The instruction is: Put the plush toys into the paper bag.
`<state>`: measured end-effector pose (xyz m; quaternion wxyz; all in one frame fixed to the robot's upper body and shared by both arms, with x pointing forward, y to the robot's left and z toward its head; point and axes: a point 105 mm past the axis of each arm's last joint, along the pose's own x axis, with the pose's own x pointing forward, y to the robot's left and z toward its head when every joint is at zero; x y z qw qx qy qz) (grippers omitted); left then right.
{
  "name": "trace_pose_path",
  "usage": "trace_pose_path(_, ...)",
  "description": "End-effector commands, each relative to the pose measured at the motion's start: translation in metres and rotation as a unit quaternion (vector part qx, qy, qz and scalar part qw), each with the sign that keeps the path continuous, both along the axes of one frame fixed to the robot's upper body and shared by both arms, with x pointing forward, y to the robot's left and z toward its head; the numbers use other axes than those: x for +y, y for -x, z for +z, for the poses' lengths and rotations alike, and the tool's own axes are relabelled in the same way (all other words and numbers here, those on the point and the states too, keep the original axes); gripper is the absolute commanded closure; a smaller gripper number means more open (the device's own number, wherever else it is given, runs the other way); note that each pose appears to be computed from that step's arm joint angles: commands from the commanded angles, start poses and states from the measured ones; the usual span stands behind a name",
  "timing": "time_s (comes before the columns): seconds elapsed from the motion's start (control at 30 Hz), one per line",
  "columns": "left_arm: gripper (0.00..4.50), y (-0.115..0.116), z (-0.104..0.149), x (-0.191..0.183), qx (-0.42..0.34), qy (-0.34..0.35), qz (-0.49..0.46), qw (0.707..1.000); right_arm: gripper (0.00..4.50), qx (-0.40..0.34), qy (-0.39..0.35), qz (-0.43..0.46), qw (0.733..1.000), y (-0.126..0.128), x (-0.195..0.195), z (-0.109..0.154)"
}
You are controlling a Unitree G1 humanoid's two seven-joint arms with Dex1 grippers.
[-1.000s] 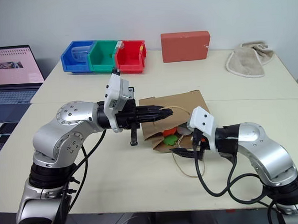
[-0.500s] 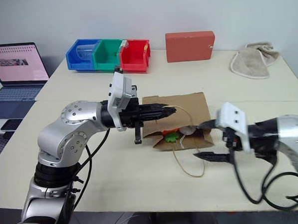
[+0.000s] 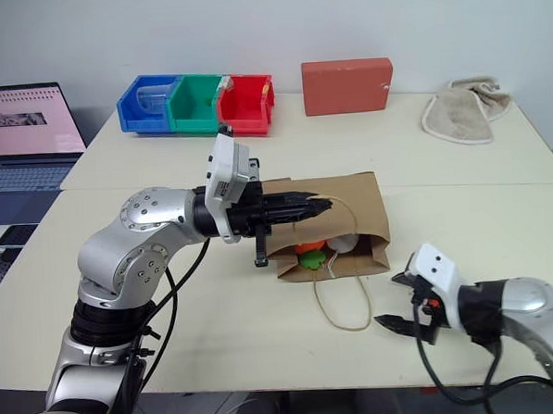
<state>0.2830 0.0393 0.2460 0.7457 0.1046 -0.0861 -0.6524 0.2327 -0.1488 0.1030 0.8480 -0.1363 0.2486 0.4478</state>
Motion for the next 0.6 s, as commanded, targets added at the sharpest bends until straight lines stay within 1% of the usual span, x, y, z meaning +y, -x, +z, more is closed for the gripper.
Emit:
trace_pose_path(0.03, 4.5, 0.006, 0.017, -0.001, -0.025, 0.02, -0.005, 0.999, 0.04, -0.016, 0.007, -0.027, 0.999, -0.01, 0.004, -0.004)
trace_pose_path(0.13, 4.5, 0.006, 0.018, 0.0, -0.026, 0.022, -0.003, 0.999, 0.04, -0.013, 0.008, -0.026, 1.0, -0.011, 0.012, -0.008)
trace_pose_path(0.23, 4.5, 0.005, 0.021, 0.0, -0.026, 0.029, 0.001, 0.999, 0.58, -0.022, 0.019, -0.037, 0.999, -0.015, 0.016, -0.014)
trace_pose_path(0.27, 4.5, 0.005, 0.022, 0.001, -0.027, 0.03, 0.002, 0.999, 0.86, -0.027, 0.025, -0.037, 0.999, -0.016, 0.017, -0.016)
trace_pose_path(0.43, 4.5, 0.004, 0.023, 0.001, -0.028, 0.031, 0.006, 0.999, 2.68, -0.053, 0.048, -0.034, 0.997, -0.019, 0.021, -0.019)
trace_pose_path(0.47, 4.5, 0.004, 0.023, 0.001, -0.028, 0.031, 0.007, 0.999, 2.95, -0.056, 0.053, -0.032, 0.997, -0.019, 0.02, -0.019)
trace_pose_path(0.5, 4.5, 0.003, 0.023, 0.002, -0.028, 0.03, 0.008, 0.999, 3.39, -0.057, 0.052, -0.033, 0.996, -0.02, 0.019, -0.019)
trace_pose_path(0.6, 4.5, 0.002, 0.023, 0.004, -0.029, 0.028, 0.011, 0.999, 4.48, -0.058, 0.042, -0.039, 0.997, -0.022, 0.016, -0.015)
